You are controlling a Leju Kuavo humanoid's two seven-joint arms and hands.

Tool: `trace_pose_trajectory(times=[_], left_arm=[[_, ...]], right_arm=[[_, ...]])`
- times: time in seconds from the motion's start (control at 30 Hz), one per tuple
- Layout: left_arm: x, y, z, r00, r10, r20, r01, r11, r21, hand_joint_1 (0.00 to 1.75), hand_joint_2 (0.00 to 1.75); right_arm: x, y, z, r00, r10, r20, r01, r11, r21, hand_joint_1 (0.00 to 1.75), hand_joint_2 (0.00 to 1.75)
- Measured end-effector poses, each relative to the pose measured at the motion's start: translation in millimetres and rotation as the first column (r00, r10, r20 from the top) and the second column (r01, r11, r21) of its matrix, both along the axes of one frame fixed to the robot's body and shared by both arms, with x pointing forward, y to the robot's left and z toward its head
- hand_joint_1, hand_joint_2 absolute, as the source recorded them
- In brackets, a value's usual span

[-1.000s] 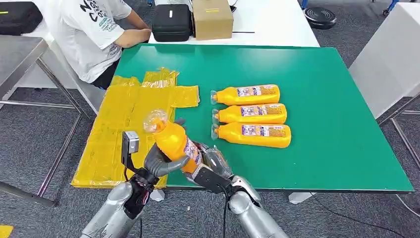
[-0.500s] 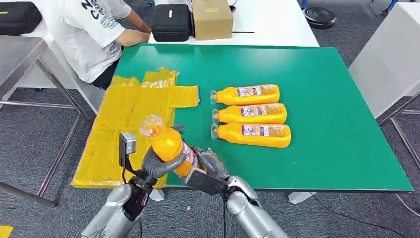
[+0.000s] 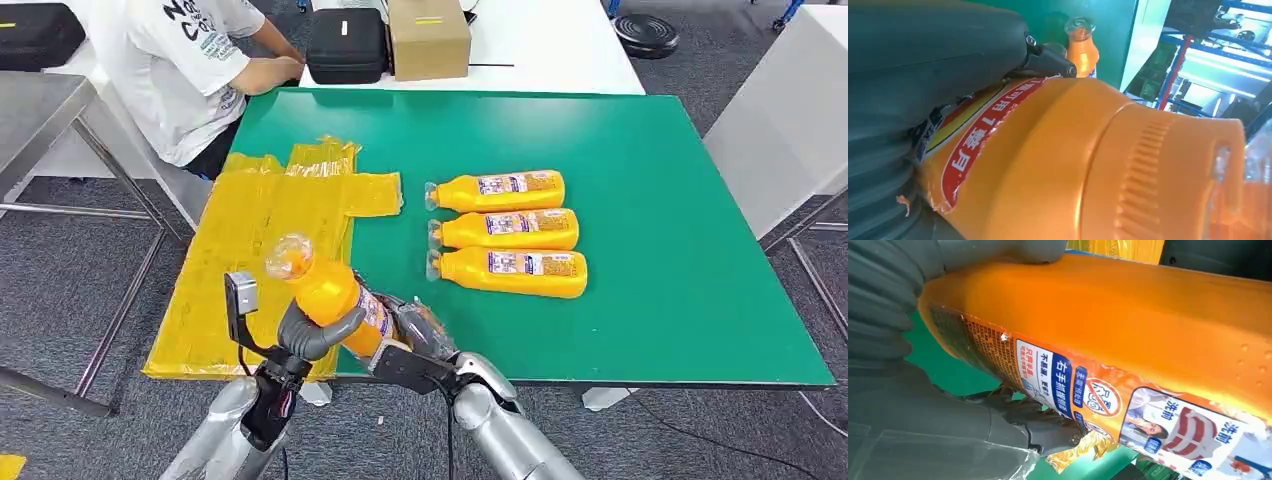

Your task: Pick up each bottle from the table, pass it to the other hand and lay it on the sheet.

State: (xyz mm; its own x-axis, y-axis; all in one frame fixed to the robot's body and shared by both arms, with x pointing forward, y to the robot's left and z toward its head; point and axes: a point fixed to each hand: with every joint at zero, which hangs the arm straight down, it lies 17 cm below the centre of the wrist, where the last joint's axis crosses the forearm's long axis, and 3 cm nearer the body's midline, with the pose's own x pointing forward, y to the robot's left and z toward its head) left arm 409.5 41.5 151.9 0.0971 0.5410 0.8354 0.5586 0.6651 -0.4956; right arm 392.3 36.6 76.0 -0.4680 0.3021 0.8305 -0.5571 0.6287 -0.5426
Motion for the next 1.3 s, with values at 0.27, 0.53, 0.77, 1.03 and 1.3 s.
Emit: trace_pose_trajectory(times=[0.27, 0.53, 0.77, 1.03, 1.3], left_arm=[[-2, -3, 15, 1.000, -0.009, 0.027, 0.010, 1.000, -0.030, 1.75, 1.75], [-3, -6, 19, 0.999, -0.004, 0.052, 0.005, 1.000, -0.012, 1.75, 1.75], [-3, -7, 21, 0.998, 0.006, 0.070, -0.006, 1.000, 0.003, 1.75, 1.75], [37, 37, 30, 0.892, 0.315, 0.324, -0.403, 0.879, 0.254, 1.75, 1.75], [87, 111, 66, 0.644, 0.432, 0.631, -0.736, 0.576, 0.356, 1.75, 1.75]], right_arm=[[6, -5, 0, 0.997, -0.062, 0.035, 0.063, 0.998, -0.027, 0.00, 0.00], [11, -10, 1, 0.995, -0.097, 0.035, 0.098, 0.995, -0.025, 0.00, 0.00], [12, -15, 5, 0.993, -0.108, 0.040, 0.109, 0.994, -0.018, 0.00, 0.00], [2, -21, 8, 0.993, -0.112, 0.043, 0.112, 0.994, 0.004, 0.00, 0.00], [-9, -25, 8, 0.996, -0.079, 0.049, 0.079, 0.997, -0.005, 0.00, 0.00]])
